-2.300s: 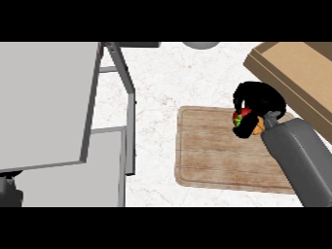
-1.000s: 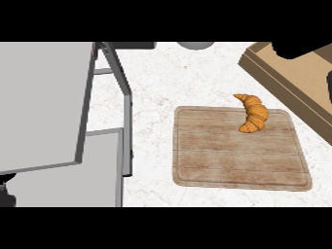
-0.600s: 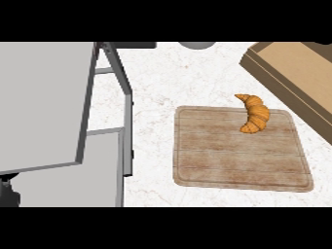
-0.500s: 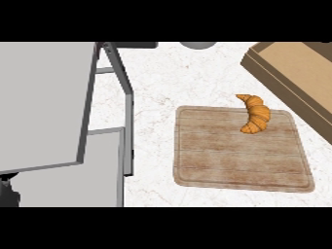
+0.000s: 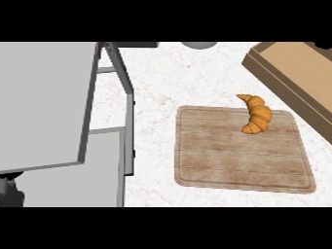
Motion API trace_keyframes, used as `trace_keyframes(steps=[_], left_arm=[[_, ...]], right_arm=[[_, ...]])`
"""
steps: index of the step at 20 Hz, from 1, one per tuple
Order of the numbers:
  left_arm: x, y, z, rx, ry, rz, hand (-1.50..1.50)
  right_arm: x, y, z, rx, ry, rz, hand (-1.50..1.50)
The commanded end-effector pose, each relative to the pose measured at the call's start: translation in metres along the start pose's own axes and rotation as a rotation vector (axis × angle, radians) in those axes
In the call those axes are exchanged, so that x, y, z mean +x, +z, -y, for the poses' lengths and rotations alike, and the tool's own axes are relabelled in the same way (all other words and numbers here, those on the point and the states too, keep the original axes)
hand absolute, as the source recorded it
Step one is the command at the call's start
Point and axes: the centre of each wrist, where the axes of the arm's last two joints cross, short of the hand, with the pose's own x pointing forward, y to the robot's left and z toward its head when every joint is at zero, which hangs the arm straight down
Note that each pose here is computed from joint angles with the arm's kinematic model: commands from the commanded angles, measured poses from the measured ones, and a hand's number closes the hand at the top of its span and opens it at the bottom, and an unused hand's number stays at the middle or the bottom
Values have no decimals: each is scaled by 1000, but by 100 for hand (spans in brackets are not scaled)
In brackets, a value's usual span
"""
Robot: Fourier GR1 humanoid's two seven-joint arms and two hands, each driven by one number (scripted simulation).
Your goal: Pick the tomato from the cutting board and place it in the cardboard box
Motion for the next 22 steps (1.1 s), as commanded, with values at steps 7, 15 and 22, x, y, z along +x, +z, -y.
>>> trace_keyframes(steps=[7, 15, 22], left_arm=[[3, -6, 6, -15, -2, 3, 0], [5, -8, -7, -10, 7, 0, 0], [8, 5, -3, 8, 5, 9, 0]], right_arm=[[-58, -3, -47, 246, -57, -135, 150], [-67, 12, -87, 261, -179, -95, -150], [-100, 13, -60, -59, -541, -160, -150]])
